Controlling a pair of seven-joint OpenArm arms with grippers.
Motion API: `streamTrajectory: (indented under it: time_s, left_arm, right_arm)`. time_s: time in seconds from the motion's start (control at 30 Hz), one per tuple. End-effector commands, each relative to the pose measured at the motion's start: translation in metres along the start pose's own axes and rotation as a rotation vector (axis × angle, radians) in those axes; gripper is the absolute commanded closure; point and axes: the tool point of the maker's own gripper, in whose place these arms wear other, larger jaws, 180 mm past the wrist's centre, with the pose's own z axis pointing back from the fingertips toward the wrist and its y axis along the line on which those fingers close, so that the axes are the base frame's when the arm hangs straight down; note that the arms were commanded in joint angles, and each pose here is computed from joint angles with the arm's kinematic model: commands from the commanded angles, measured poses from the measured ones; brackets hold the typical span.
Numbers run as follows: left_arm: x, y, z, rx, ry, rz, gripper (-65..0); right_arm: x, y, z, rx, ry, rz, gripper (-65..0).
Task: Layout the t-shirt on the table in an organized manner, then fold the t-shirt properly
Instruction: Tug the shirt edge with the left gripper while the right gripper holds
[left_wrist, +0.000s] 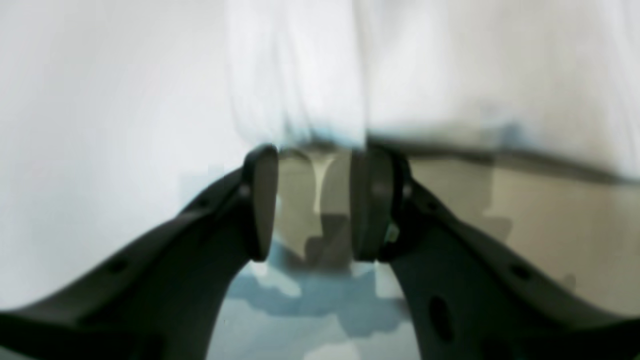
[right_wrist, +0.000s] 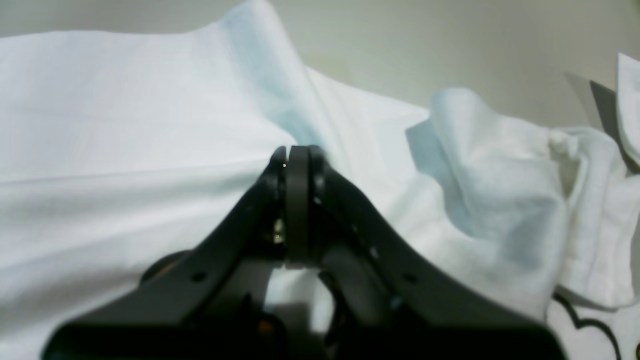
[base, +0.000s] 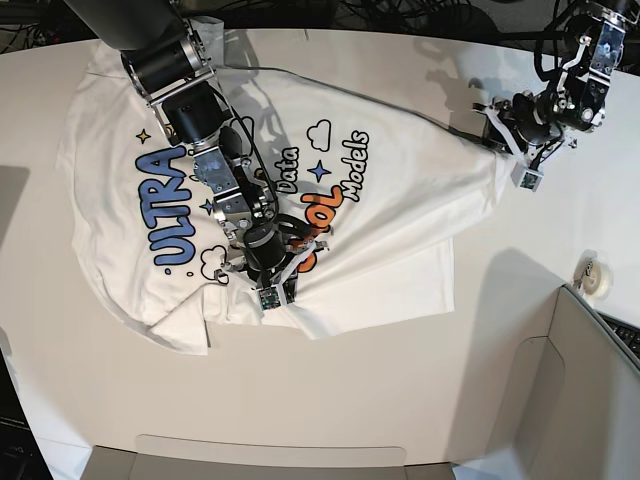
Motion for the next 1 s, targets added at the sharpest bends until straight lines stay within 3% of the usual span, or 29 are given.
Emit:
streamTrajectory:
  time_s: [0.0,0.4,0.53,0.57,0.73,0.97]
  left_arm:
    - [0.0,0.003,-0.001,0.006,0.011,-0.003,-23.9]
    - [0.012,0.004,-0.001,0.004,-0.031,-0.004,-19.9]
    - [0.018,0.004,0.0,0.003,-0.044,-0.008,-2.0]
    - [0.019,0.003,0.0,-0.001,-0.045,-0.013,0.0]
    - [0.043,-0.03,0.021,-0.11,-0.118,-0.169,0.0]
    - [0.029,-0.031,0.06,-0.075,0.005,-0.269,0.0]
  right_arm:
    - [-0.085,-0.007,0.018,-0.02,0.324,-0.009,0.0]
    - [-0.086,-0.006,0.019,-0.019,0.326,-0.01,0.0]
    - [-0.091,-0.006,0.021,-0.019,0.332,-0.011,0.0]
    - [-0.091,-0.006,0.021,-0.019,0.33,-0.011,0.0]
    - [-0.091,-0.005,0.021,-0.017,0.331,-0.012,0.0]
    - [-0.092,-0.006,0.021,-0.019,0.336,-0.011,0.0]
